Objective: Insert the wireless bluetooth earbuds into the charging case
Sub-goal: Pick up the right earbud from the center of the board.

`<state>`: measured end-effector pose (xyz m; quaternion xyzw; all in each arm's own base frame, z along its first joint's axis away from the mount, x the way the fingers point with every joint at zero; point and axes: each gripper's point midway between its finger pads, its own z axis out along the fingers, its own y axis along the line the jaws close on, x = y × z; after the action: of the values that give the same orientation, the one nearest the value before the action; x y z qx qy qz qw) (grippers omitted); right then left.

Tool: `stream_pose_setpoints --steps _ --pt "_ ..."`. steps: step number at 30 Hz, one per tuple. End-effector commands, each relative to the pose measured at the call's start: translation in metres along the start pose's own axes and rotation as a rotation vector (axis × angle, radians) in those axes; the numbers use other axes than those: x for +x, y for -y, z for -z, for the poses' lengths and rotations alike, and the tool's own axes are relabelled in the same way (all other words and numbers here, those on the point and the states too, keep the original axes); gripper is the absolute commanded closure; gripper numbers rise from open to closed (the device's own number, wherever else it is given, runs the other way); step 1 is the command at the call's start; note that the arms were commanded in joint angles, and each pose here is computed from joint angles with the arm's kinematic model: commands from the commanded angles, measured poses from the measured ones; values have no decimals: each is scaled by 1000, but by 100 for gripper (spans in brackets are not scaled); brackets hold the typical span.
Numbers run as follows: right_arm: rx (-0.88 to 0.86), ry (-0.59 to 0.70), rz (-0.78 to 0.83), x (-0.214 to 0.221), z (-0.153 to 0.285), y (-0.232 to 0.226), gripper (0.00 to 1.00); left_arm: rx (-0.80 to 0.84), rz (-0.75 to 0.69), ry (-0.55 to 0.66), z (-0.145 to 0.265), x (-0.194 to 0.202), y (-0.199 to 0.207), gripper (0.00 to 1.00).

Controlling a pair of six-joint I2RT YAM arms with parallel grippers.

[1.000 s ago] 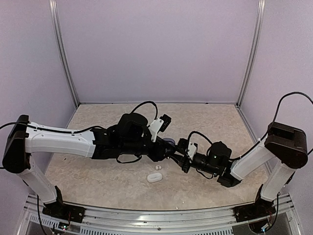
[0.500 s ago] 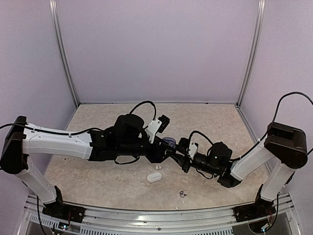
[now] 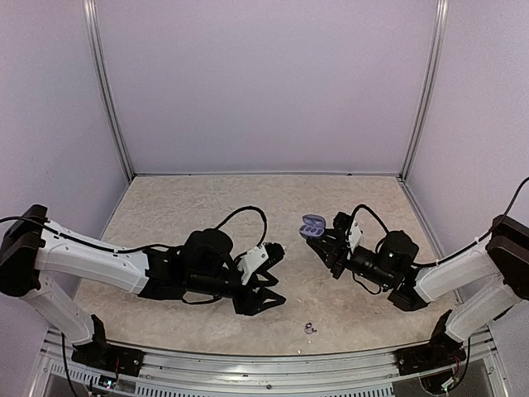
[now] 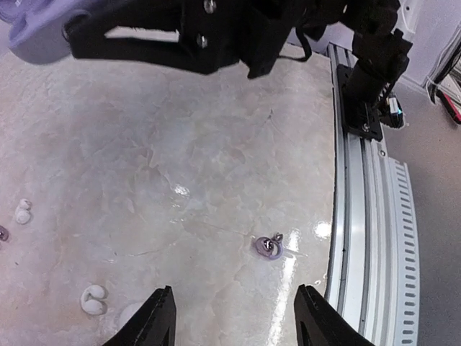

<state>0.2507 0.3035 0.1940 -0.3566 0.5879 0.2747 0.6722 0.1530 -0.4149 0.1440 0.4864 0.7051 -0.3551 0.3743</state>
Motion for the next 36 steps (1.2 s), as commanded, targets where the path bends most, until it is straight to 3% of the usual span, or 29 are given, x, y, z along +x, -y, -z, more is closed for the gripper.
stream_pose_setpoints --steps 1,15,36 --pt "10 -48 -41 6 16 4 100 79 -100 -26 -36 12 17 46" --pt "78 -49 -37 4 48 17 100 241 -214 -80 -97 49 45 52" --pt "103 -46 -33 5 56 21 100 274 -258 -98 -120 69 39 62"
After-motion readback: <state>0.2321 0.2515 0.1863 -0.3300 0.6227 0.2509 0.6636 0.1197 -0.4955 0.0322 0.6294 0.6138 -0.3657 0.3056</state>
